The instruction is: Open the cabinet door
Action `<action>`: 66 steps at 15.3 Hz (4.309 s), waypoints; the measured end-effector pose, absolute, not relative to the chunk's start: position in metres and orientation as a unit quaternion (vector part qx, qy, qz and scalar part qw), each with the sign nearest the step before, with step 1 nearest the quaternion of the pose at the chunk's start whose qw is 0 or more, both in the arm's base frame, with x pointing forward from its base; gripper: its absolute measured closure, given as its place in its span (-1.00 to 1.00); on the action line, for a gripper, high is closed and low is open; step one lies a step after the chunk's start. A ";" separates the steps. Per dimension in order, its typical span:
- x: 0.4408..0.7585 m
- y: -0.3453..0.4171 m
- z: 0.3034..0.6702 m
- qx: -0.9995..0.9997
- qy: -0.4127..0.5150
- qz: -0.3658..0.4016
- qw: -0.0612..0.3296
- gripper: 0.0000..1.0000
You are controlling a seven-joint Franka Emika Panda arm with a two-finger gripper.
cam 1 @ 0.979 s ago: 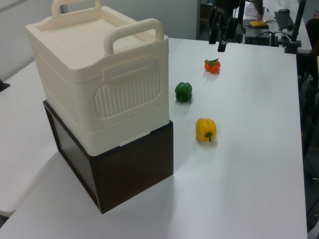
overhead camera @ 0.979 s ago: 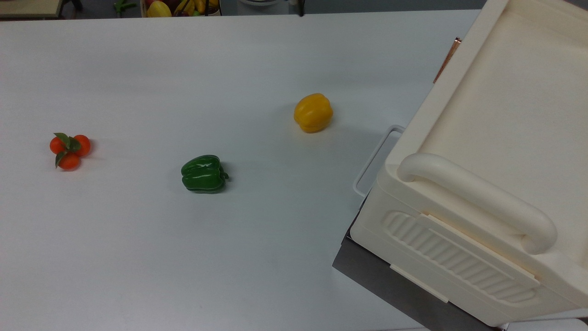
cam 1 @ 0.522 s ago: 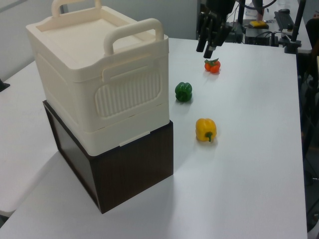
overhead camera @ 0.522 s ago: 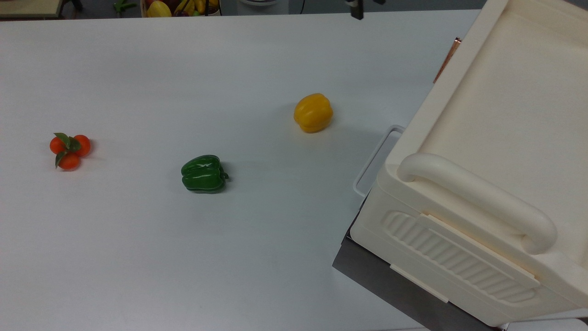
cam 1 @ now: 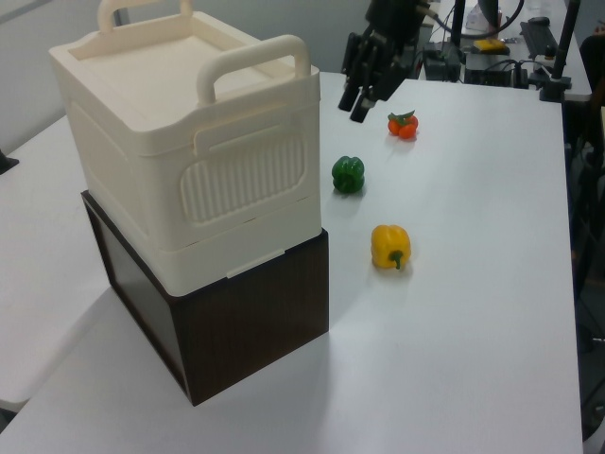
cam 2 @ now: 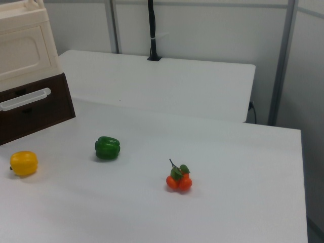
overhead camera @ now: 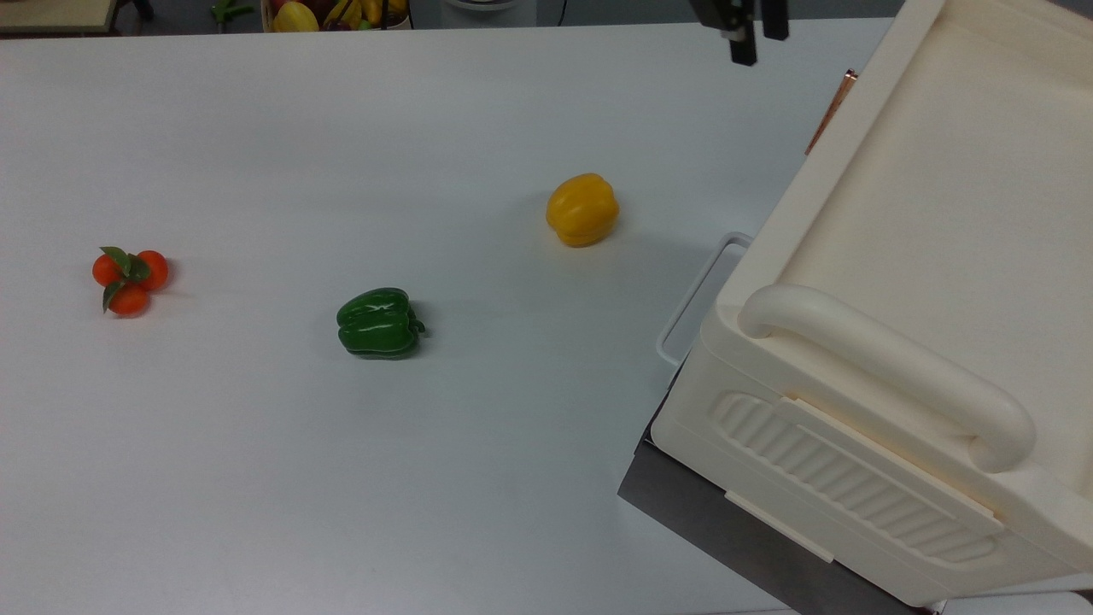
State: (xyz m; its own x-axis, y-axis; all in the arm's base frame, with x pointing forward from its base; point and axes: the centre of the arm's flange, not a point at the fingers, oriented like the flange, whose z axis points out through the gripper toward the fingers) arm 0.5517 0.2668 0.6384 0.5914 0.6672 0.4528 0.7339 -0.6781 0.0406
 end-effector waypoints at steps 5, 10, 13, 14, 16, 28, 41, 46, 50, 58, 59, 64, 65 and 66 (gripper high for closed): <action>0.565 0.281 0.628 -0.878 -0.396 -0.255 0.083 0.16; 0.568 0.298 0.619 -0.870 -0.403 -0.270 0.092 0.15; 0.567 0.305 0.621 -0.864 -0.406 -0.282 0.094 0.18; 0.566 0.307 0.622 -0.862 -0.406 -0.289 0.095 0.23; 0.566 0.309 0.623 -0.860 -0.407 -0.292 0.096 0.30; 0.571 0.306 0.619 -0.862 -0.403 -0.293 0.096 0.72; 0.566 0.284 0.626 -0.881 -0.391 -0.250 0.091 0.72; 0.565 0.270 0.628 -0.889 -0.386 -0.230 0.086 0.72; 0.565 0.252 0.630 -0.899 -0.376 -0.210 0.085 0.72; 0.583 0.161 0.621 -0.933 -0.310 -0.171 0.067 0.89; 0.586 0.148 0.620 -0.936 -0.300 -0.170 0.065 0.88; 0.606 0.102 0.600 -0.949 -0.263 -0.166 0.059 0.85; 0.608 0.093 0.598 -0.950 -0.257 -0.167 0.057 0.85; 0.611 0.085 0.596 -0.952 -0.251 -0.167 0.056 0.84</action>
